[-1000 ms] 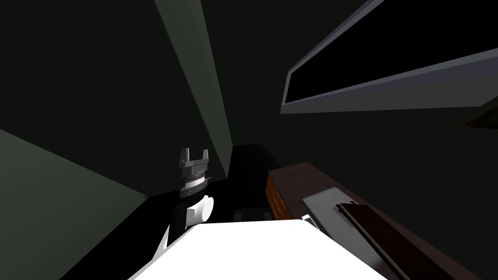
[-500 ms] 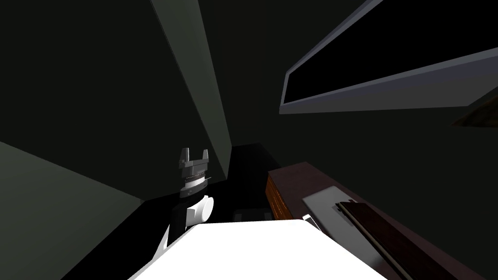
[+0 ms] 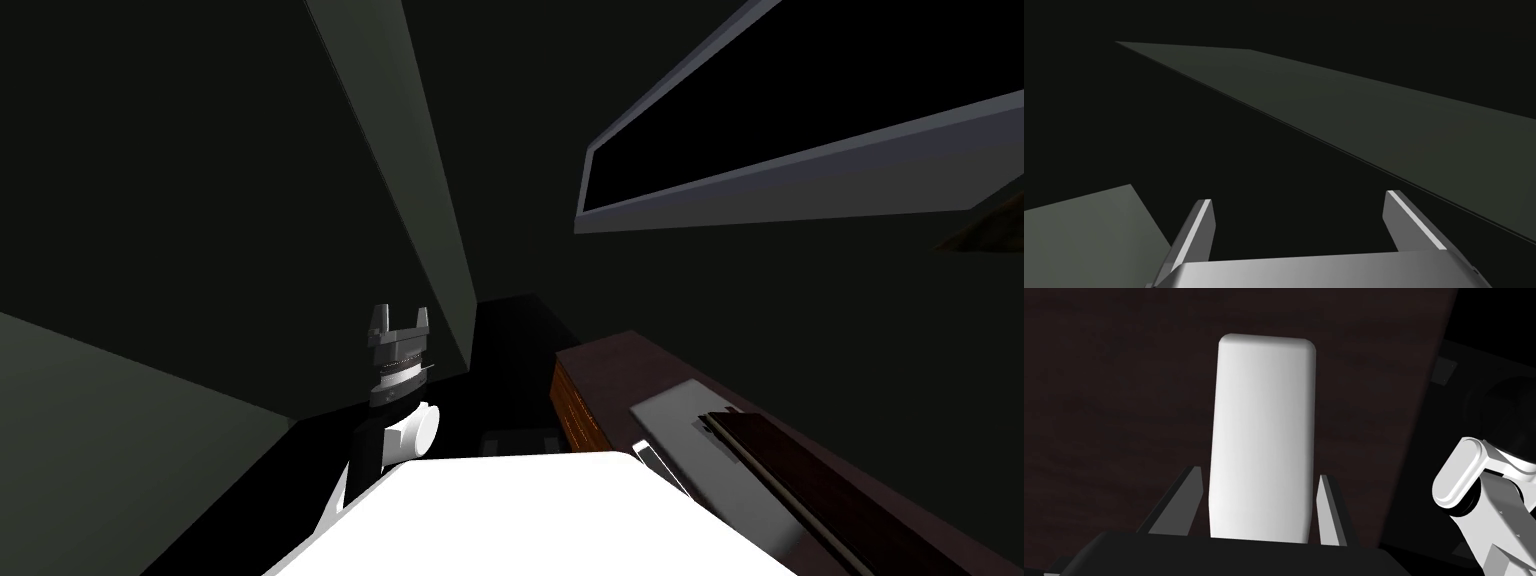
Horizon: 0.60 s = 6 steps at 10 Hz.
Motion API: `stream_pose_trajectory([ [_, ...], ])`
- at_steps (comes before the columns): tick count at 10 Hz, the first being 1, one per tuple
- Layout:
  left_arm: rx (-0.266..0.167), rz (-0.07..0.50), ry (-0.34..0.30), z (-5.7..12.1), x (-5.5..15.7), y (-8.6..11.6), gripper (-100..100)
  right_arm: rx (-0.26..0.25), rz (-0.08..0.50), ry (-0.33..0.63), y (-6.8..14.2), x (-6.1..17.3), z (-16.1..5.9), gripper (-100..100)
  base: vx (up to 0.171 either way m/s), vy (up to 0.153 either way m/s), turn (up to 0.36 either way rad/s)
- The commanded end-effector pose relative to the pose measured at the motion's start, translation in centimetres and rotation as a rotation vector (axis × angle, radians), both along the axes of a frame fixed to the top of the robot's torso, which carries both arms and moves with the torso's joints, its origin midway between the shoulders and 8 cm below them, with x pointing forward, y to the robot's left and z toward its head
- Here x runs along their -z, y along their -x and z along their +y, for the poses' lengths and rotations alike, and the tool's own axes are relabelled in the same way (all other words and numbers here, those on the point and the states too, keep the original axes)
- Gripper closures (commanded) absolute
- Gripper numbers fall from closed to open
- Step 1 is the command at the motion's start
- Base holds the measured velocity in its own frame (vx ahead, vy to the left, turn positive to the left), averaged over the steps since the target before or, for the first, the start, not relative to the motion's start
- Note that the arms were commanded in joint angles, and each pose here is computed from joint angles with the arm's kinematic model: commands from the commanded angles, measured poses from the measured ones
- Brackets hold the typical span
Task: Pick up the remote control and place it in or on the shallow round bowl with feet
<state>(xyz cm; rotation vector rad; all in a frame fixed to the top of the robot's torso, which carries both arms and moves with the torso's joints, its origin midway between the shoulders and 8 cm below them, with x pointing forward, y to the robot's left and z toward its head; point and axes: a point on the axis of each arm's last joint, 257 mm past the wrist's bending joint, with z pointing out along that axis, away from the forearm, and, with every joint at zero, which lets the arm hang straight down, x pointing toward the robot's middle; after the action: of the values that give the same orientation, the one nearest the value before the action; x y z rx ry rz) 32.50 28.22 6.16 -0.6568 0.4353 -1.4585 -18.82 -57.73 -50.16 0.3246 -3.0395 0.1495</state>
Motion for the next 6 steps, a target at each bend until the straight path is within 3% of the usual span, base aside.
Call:
stream_pose_trajectory([
  [1, 0.000, 0.000, 0.000, 0.0, 0.0, 0.0, 0, -0.013, 0.022, 0.028, 0.6, -1.4, -2.2, 100, 0.047, 0.168, -0.057],
  [6, 0.000, 0.000, 0.000, 0.0, 0.0, 0.0, 0, -0.039, 0.018, 0.063, -1.4, -4.5, -5.5, 100, 0.059, 0.093, -0.031],
])
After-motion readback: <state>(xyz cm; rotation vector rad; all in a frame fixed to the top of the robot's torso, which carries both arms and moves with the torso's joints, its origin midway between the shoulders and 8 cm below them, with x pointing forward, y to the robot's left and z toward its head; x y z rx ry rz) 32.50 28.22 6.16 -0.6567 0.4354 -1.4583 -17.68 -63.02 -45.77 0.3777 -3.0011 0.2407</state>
